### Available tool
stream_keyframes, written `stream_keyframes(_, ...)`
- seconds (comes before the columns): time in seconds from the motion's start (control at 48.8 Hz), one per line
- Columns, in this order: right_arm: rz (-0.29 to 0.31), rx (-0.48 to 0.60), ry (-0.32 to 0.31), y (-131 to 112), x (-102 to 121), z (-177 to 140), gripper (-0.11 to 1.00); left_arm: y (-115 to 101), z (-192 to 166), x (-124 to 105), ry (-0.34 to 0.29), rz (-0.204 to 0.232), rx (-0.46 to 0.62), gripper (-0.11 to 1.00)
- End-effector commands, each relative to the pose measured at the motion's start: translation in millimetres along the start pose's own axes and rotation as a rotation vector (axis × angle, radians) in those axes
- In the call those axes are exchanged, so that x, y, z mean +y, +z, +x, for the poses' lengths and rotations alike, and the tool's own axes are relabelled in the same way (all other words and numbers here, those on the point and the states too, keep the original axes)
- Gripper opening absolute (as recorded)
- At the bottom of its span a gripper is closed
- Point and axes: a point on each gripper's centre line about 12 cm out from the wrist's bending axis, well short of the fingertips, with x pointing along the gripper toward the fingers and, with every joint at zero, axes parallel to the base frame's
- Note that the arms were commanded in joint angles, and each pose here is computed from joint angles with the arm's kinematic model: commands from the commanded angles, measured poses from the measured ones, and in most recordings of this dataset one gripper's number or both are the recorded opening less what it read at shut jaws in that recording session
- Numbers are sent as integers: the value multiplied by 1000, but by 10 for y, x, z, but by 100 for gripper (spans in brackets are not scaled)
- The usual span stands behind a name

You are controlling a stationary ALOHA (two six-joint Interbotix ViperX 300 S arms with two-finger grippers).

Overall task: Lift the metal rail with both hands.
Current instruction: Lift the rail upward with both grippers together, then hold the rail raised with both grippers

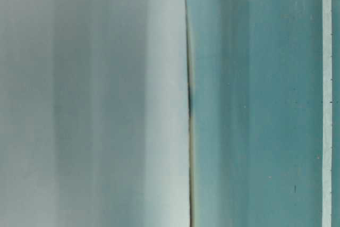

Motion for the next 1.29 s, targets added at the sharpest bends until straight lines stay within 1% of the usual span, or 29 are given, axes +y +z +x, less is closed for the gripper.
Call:
stream_keyframes(0.0, 36, -57, 12, 21, 14, -142, 39, 84, -177, 39, 11, -13, -57, 36)
stream_keyframes(0.205, 38, -59, 11, 19, 4, -149, 39, 146, -155, 37, 12, -12, -46, 36)
stream_keyframes(0.717, 48, -53, 7, 20, -28, -129, 39, 136, -155, 47, 13, -16, -45, 36)
stream_keyframes(0.839, 48, -31, 4, 8, -35, -64, 39, 137, -132, 41, 13, -18, -39, 36)
stream_keyframes(1.024, 50, 35, -7, -22, -60, 177, 39, 92, 5, 31, 13, -22, -8, 36)
stream_keyframes(1.167, 50, 93, -14, -86, -80, 442, 39, -10, 322, 20, 13, -24, 29, 36)
stream_keyframes(1.269, 54, 127, -19, -143, -112, 723, 39, -79, 481, 15, 11, -28, 21, 36)
